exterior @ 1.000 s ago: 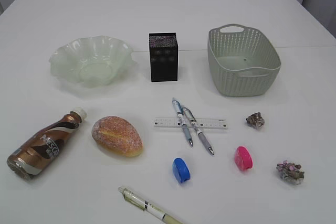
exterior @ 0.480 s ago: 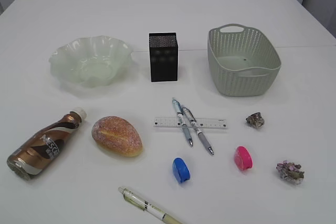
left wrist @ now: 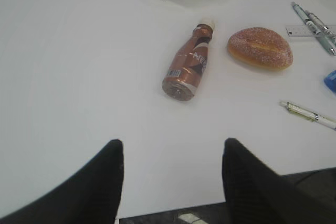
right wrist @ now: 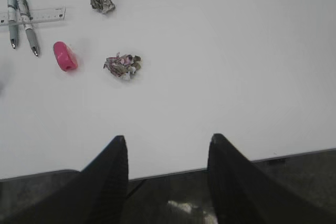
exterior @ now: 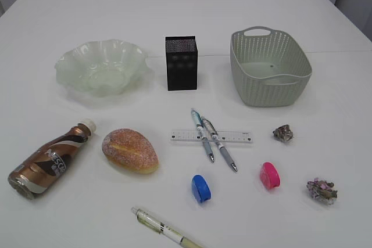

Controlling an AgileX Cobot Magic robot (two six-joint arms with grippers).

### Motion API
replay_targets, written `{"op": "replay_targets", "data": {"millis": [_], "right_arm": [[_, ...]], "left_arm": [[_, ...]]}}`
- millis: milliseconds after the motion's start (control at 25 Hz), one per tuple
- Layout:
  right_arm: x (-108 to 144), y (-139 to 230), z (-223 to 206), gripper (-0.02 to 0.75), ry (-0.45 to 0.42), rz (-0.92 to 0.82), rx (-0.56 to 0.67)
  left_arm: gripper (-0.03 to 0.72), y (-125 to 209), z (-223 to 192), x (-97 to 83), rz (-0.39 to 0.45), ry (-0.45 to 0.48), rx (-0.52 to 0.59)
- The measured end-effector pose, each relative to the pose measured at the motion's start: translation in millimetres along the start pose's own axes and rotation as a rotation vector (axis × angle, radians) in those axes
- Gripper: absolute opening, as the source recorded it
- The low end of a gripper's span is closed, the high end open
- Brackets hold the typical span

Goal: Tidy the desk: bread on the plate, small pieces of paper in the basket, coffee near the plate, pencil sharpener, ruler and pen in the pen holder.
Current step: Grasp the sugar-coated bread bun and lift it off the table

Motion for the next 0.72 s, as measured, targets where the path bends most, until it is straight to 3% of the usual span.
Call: {"op": "replay_targets", "data": {"millis": [200, 520, 720], "right_arm": [[-1.0, -17.5, -1.1, 0.395, -0.004, -0.026, 0.078], [-5.5, -79.3, 5.4, 0.395, -0.003, -0.029, 0.116], [-3.2, -119.7, -2.9, 0.395, -0.025, -0.001, 0.123]], "left_arm": [[0.433, -2.0, -13.5, 0.3, 0.052, -0.015, 0.072], [0.433, -4.0, -35.4, 1.0, 0.08, -0.043, 0.187], [0.433, -42.4, -31.7, -7.6, 0.068, -0.032, 0.166]]}}
Point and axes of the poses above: a point on each arm's last joint axis where the gripper is mounted, z pointing back along that axis away from the gripper, x along the wrist's bending axis when the last joint is at zero, y = z × x, the point moved 10 cm from there along -z, pointing out along that axis toward the gripper, and after that the axes turned 8 degrees about z, right-handed, at the moved point
